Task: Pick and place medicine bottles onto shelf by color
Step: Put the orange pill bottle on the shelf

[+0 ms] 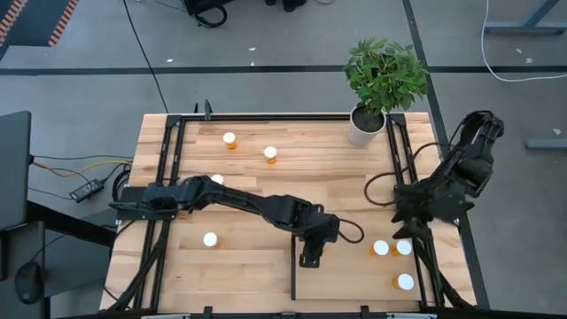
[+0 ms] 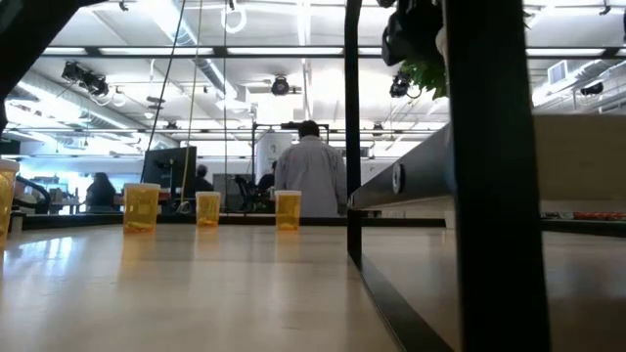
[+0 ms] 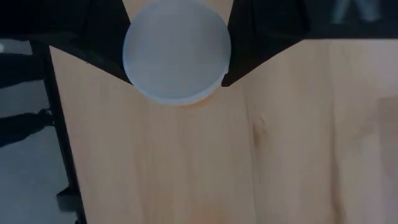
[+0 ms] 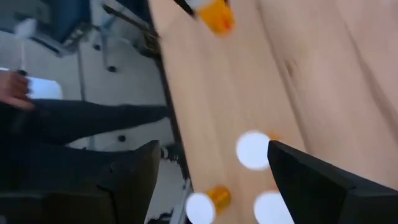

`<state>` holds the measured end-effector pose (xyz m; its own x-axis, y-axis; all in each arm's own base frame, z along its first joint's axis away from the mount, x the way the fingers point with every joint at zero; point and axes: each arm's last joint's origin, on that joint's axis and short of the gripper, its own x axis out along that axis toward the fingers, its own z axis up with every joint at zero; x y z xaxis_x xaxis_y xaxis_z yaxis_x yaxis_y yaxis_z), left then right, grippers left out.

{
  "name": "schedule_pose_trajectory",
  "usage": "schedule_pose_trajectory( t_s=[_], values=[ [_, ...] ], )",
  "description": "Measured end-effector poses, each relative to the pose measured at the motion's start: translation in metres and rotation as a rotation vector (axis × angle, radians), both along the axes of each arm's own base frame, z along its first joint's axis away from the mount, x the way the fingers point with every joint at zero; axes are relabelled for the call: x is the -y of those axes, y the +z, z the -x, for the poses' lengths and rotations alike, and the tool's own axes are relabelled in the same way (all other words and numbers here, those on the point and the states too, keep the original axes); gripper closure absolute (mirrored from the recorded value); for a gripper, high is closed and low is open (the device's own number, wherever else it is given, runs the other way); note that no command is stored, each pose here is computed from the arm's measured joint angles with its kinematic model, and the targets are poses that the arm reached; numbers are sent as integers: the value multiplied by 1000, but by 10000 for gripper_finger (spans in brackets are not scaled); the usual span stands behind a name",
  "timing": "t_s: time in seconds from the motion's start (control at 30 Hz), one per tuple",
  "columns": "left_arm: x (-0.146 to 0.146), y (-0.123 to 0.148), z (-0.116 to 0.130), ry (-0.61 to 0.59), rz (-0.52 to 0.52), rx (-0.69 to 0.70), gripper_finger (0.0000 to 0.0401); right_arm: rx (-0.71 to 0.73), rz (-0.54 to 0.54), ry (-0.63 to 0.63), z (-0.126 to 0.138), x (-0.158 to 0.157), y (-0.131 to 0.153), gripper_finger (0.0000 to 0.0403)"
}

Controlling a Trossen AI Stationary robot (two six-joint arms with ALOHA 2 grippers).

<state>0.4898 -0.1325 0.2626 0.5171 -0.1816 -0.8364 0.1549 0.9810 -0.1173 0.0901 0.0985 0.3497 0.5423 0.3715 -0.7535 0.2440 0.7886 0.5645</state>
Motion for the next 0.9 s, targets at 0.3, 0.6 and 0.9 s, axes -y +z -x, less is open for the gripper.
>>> schedule_pose_trajectory(
  t_s=[0.3, 0.6, 0.9],
  values=[
    [4, -11, -1, -13, -14, -31, 184, 130, 180, 73, -7, -3, 60, 111],
    [5, -29, -3, -60, -50, -86, 184, 138, 204, 78, -20, -18, 77, 111],
    [9, -39, -2, -73, -56, -127, 172, 102, 207, 98, -30, -30, 72, 111]
  ],
)
